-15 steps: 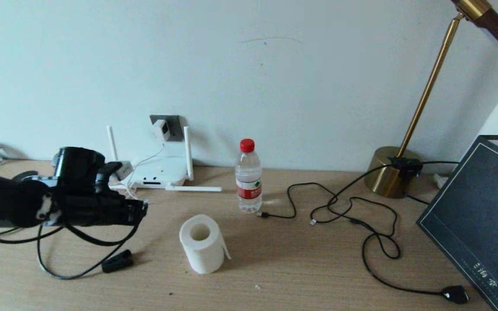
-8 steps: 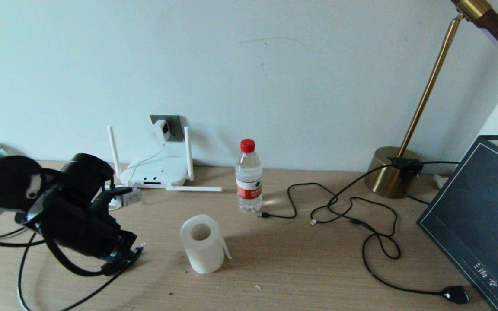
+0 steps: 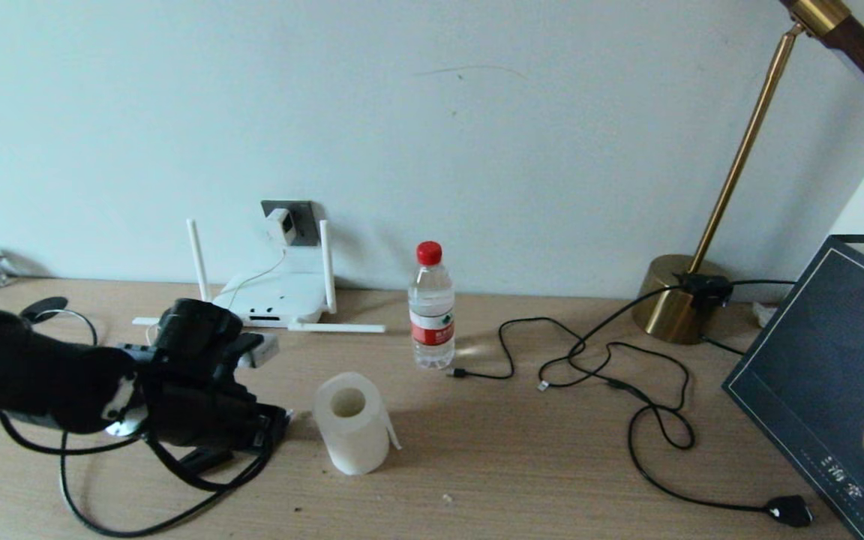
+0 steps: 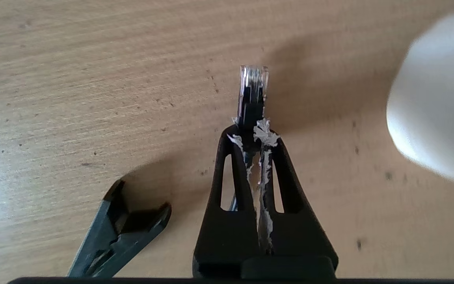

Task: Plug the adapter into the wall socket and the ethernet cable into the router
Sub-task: Plug cable into router interface

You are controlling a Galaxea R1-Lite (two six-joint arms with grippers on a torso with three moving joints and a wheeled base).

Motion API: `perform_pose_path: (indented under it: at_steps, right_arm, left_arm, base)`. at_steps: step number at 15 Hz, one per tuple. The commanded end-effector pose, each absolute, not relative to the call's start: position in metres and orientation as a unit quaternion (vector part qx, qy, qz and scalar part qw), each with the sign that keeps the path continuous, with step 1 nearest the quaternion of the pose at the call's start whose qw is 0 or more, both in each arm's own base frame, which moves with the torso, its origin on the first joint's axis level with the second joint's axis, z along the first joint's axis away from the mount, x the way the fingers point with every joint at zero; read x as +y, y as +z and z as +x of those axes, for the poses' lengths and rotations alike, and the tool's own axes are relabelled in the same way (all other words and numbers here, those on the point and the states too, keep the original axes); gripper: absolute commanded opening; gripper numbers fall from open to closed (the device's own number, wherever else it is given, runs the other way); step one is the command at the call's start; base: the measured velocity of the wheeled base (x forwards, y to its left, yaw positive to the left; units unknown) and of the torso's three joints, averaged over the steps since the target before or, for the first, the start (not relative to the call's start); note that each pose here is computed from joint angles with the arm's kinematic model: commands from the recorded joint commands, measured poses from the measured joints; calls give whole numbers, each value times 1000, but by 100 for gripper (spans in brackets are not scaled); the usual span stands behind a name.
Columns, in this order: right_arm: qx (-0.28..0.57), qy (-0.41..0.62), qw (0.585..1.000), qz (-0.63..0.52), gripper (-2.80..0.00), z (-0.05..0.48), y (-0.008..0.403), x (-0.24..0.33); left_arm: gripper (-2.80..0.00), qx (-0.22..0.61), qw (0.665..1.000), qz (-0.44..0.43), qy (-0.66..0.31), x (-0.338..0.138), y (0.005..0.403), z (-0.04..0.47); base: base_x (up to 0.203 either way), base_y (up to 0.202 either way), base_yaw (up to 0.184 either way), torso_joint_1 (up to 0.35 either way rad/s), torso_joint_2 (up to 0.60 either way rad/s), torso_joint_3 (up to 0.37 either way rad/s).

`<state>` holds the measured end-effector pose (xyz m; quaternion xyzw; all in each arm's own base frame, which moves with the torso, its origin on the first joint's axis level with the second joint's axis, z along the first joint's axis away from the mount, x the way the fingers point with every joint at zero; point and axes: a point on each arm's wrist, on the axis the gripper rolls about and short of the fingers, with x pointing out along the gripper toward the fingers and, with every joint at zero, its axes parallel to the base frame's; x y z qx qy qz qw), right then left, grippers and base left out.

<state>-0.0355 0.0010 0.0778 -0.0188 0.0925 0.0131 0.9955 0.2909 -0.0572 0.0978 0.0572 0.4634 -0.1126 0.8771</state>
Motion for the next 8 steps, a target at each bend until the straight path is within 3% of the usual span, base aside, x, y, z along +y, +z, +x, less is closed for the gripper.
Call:
perform_pose_path:
  at_steps: [1, 8]
  right_arm:
    - [94, 13, 995, -19, -280, -35, 78, 1]
    - [94, 13, 995, -19, -280, -35, 78, 1]
  left_arm:
    - [-280, 442, 889, 48, -112, -64, 84, 287]
    - [-280, 362, 926, 36, -105, -61, 61, 275]
  base:
    - [0, 0, 0, 0, 0, 0]
    - [0, 0, 0, 0, 0, 0]
